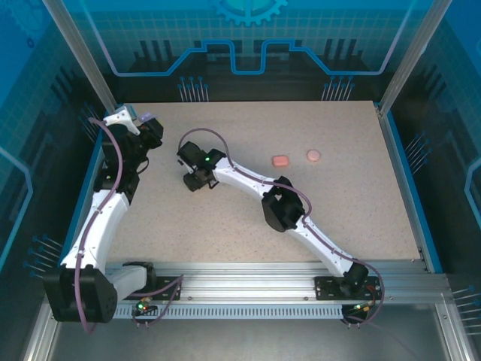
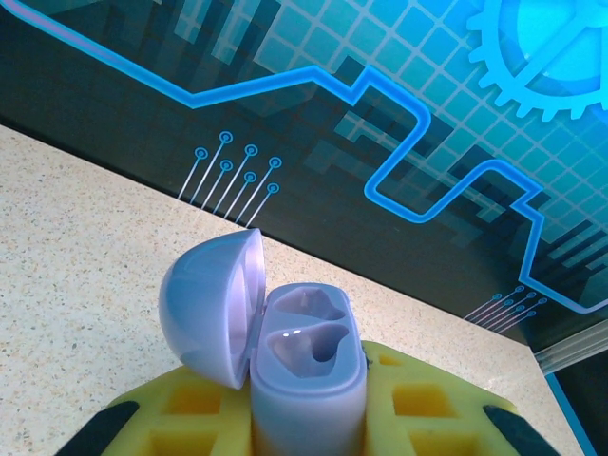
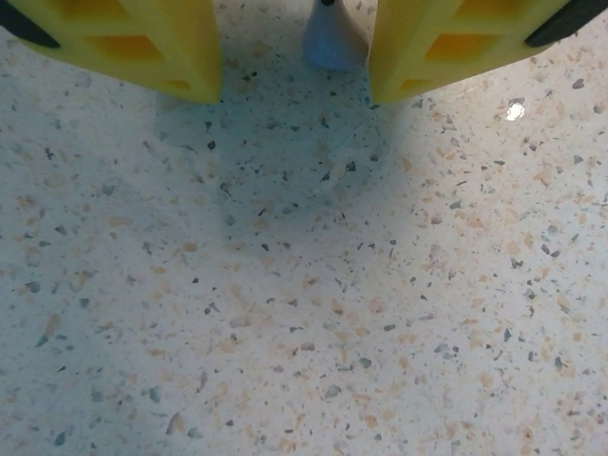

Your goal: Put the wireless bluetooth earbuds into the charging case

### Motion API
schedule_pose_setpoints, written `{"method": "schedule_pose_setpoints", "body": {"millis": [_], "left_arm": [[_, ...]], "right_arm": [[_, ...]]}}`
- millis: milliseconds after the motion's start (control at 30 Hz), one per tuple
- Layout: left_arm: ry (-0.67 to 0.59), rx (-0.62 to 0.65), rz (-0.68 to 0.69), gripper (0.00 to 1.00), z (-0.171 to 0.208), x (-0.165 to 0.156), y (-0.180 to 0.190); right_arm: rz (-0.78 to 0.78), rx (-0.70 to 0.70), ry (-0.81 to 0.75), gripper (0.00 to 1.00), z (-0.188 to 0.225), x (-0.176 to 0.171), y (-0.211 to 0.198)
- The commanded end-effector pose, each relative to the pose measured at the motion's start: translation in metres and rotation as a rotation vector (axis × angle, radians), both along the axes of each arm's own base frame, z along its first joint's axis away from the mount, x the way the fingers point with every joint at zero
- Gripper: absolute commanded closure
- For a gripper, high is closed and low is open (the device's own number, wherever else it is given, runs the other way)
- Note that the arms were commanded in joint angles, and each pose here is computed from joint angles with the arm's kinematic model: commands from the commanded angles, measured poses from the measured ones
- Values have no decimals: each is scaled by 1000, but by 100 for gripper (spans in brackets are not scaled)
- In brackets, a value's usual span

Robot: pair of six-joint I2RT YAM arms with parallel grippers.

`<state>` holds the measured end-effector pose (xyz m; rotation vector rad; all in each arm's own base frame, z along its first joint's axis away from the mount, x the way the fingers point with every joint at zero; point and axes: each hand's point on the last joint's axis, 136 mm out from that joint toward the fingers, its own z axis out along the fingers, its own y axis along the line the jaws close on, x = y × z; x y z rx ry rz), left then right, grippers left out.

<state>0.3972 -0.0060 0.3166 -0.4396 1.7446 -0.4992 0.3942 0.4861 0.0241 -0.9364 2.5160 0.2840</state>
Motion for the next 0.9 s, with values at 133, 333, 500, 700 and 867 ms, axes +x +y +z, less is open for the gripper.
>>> {"method": "schedule_pose_setpoints", "body": {"millis": [133, 333, 500, 700, 867], "left_arm": [[-30, -28, -1, 100, 5, -4, 2], [-40, -35, -9, 100, 7, -4, 0], [-44, -38, -10, 100, 9, -5, 0], [-49, -43, -16, 100, 9, -5, -1], [-51, -52, -18, 100, 9, -6, -2]], "right_arm": [[44, -84, -11, 59, -18, -16, 2], [52, -118, -27, 61, -19, -21, 1], [32, -153, -27, 59, -21, -25, -5], [-12, -181, -11, 60, -28, -28, -13], [-30, -179, 6, 62, -31, -30, -13]]}}
